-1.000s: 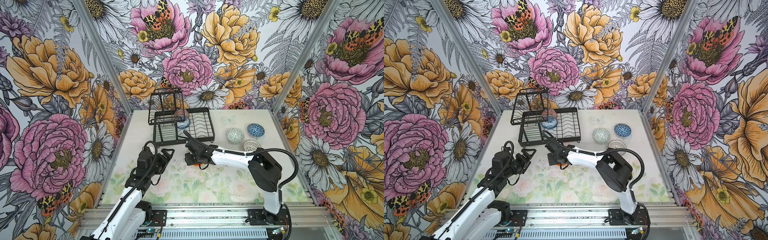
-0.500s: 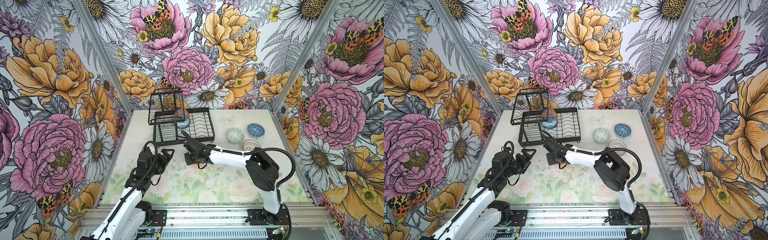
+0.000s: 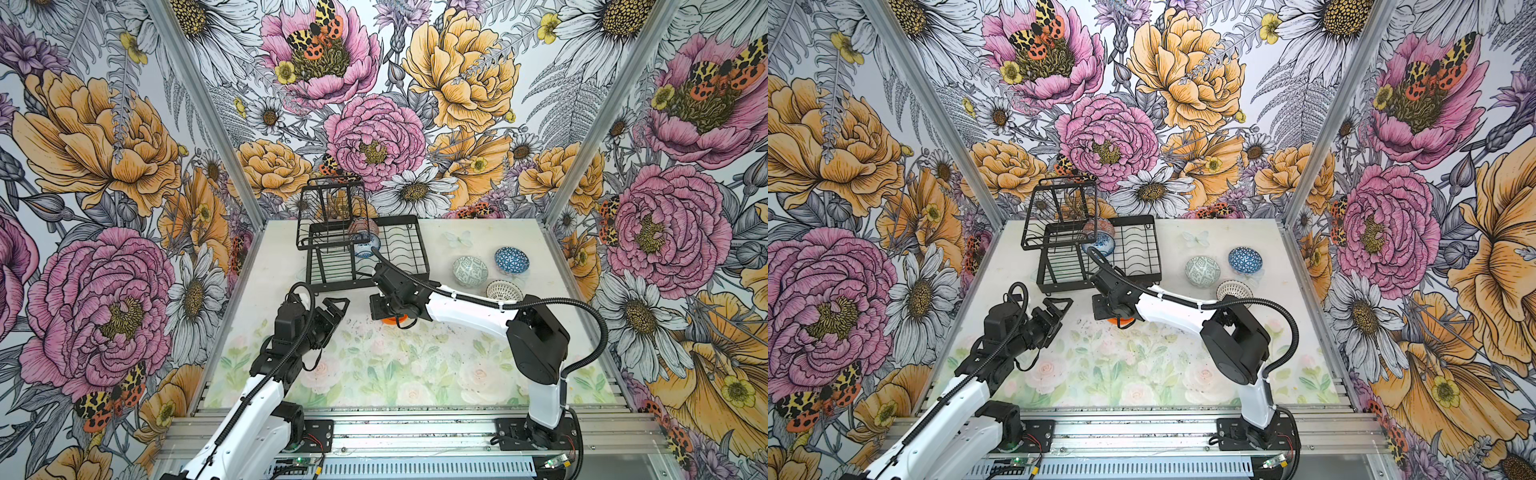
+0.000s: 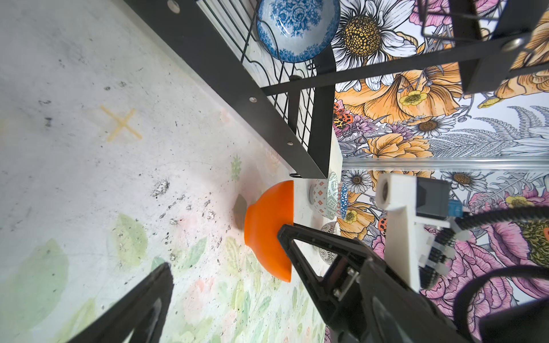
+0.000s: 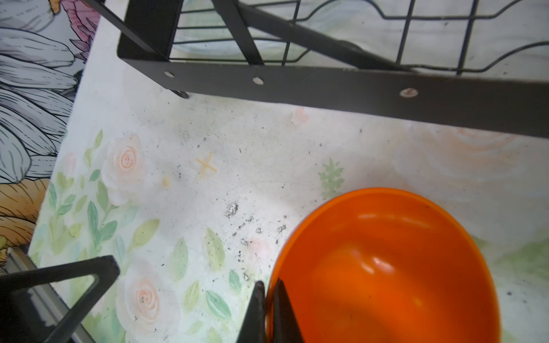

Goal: Load bowls into a dish rack
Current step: Pick up the bowl from the center of the table.

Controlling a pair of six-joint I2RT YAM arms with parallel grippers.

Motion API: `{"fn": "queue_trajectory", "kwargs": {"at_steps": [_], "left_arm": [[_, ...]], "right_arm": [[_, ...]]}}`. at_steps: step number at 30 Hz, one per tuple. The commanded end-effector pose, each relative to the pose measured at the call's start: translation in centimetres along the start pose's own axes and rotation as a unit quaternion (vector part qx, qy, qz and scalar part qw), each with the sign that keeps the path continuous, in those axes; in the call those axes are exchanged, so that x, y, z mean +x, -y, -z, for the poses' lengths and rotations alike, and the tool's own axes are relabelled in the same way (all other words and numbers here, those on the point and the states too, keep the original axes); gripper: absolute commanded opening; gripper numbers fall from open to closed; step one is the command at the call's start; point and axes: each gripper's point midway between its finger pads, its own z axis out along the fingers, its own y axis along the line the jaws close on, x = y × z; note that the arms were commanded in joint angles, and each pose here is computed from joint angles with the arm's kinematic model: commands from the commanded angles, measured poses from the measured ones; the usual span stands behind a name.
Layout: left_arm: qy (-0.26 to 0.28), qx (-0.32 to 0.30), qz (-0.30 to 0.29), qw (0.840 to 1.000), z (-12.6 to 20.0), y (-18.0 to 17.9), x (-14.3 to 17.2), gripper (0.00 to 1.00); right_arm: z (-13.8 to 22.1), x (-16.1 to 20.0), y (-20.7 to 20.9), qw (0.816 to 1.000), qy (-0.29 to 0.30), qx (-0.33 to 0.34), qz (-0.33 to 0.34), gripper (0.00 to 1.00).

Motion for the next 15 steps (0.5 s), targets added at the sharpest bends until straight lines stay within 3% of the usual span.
{"fn": "queue_trajectory", "kwargs": {"at_steps": [1, 8, 15], "left_arm": [[-0.002, 0.011, -0.016, 1.000, 0.1, 0.5, 0.4, 0.99], [0.001, 0.020, -0.034, 0.999, -0.3, 1.7, 1.8, 0.99], [0.036, 0.096, -0.084, 0.991, -0.3, 6.5, 3.9, 0.99]], "right_arm": [[4.4, -2.8, -1.7, 0.998, 0.049, -0.040, -0.027, 0.00], [8.9, -5.9, -0.7, 0.986, 0.121, -0.061, -0.098, 0.00], [14.3, -9.7, 2.0, 0.947, 0.233, -0.077, -0.206, 0.00]]}}
